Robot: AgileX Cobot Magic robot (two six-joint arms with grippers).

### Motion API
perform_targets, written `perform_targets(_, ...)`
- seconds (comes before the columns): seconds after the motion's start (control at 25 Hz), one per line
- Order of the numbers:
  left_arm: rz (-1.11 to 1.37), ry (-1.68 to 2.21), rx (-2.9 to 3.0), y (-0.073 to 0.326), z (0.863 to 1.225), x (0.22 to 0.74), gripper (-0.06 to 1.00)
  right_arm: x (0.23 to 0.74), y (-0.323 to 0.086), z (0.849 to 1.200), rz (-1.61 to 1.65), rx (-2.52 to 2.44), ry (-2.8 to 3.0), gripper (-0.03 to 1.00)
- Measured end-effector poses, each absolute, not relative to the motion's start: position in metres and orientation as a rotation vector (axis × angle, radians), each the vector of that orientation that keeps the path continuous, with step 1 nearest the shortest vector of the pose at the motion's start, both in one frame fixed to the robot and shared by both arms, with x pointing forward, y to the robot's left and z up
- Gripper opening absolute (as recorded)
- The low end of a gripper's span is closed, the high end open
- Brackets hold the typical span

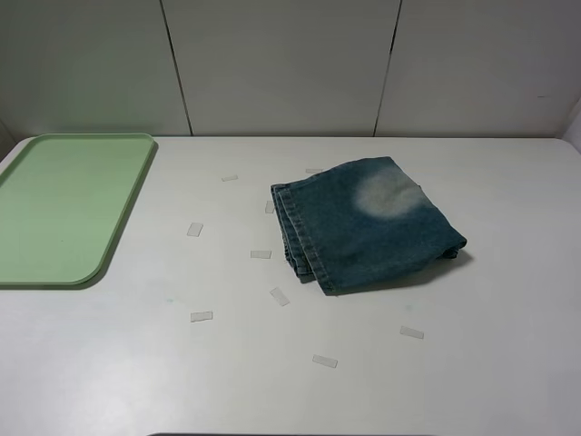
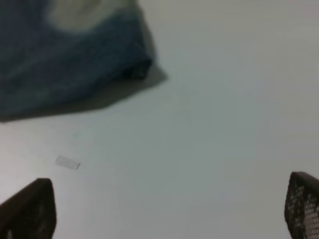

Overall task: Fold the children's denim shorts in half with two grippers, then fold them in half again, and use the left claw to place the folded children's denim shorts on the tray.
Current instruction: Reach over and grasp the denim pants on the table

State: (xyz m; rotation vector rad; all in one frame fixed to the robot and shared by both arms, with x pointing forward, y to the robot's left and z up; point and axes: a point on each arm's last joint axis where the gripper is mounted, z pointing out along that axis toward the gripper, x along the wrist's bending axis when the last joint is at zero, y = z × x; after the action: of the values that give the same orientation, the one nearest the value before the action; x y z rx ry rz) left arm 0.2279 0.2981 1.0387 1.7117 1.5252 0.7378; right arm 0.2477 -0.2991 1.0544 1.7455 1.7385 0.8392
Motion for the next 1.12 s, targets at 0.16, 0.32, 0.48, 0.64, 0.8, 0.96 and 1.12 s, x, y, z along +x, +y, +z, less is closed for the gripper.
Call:
perform_targets(0.16, 0.738, 1.525, 1.712, 0.298, 1.039, 0.228, 0.95, 0.23, -0.3, 1.054, 0.883, 1.672, 1.614, 0.69)
perform_targets(0.32, 0.738, 1.525, 1.712, 0.298, 1.039, 0.228, 0.95, 0.223, -0.3, 1.054, 0.888, 1.625, 1.574, 0.69)
perform_targets(0.48, 0.738, 1.525, 1.712, 0.298, 1.039, 0.228, 0.95, 0.223, -0.3, 1.054, 0.891, 1.616, 1.569, 0.69)
perform_targets(0.64, 0.738, 1.525, 1.712, 0.298, 1.039, 0.228, 0.95, 0.227, -0.3, 1.055, 0.919, 1.586, 1.542, 0.69)
perform_targets(0.8, 0.738, 1.525, 1.712, 0.298, 1.039, 0.228, 0.95, 0.232, -0.3, 1.057, 0.961, 1.541, 1.497, 0.69)
perform_targets(0.96, 0.738, 1.525, 1.712, 0.298, 1.039, 0.228, 0.95, 0.235, -0.3, 1.052, 0.953, 1.551, 1.506, 0.69)
perform_targets(1.12, 0.738, 1.525, 1.712, 0.298, 1.039, 0.228, 0.94, 0.236, -0.3, 1.051, 0.952, 1.551, 1.507, 0.69)
